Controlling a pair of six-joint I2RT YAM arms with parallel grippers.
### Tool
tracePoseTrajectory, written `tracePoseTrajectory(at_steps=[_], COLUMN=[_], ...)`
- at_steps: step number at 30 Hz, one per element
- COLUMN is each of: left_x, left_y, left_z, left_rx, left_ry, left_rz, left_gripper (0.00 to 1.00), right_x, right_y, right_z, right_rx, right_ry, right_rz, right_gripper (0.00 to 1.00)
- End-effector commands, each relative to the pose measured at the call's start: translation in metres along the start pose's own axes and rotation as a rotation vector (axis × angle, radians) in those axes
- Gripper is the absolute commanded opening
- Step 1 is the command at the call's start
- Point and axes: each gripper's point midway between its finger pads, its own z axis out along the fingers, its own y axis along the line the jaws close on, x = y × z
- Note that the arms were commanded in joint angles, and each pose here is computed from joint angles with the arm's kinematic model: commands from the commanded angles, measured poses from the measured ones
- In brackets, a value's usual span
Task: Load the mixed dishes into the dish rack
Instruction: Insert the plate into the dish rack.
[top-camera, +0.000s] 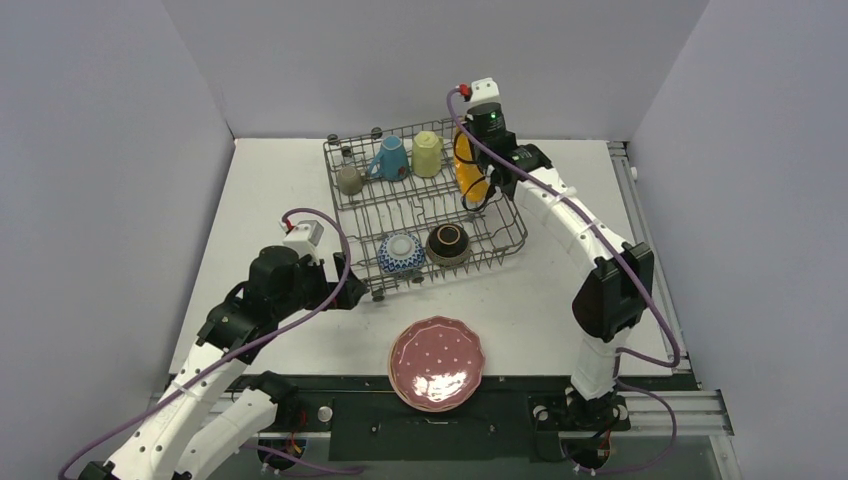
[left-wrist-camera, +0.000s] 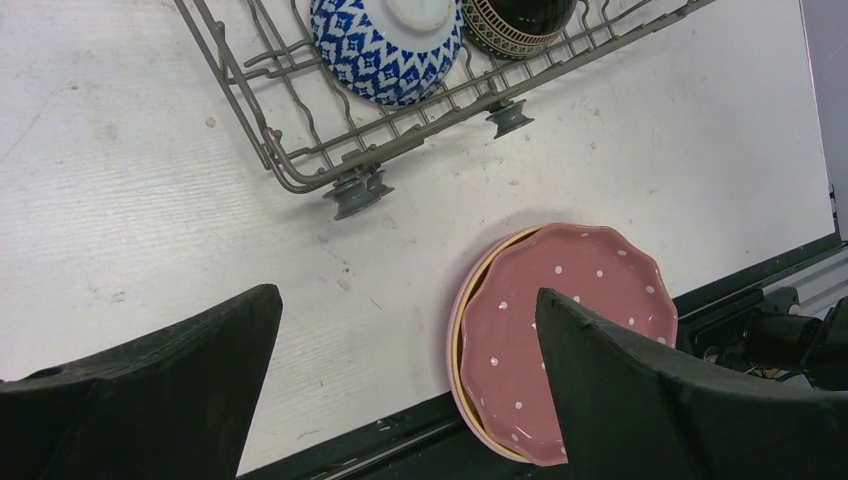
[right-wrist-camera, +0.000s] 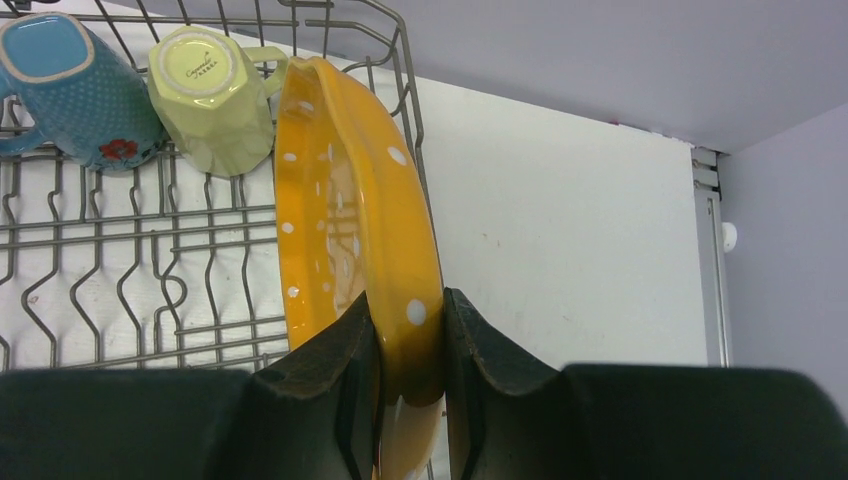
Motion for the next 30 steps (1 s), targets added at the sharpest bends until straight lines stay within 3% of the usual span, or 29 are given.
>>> tracePoseTrajectory(at_steps=[1, 30], left_x=[-0.010, -0.012], left_y=[-0.003, 0.002], left_z=[0.000, 0.002], left_rx=[0.017, 0.010], left_ry=[-0.039, -0.035], left_rz=[0.011, -0.002], left_gripper=[0.97, 0.97], right_x=[-0.077, -0.043], right_y=[-0.027, -0.002], right_z=[-0.019, 0.037], right_rx=[0.121, 0.179], right_ry=[-0.210, -0.120], right_rz=[0.047, -0.029], right_gripper=[0.00, 0.00])
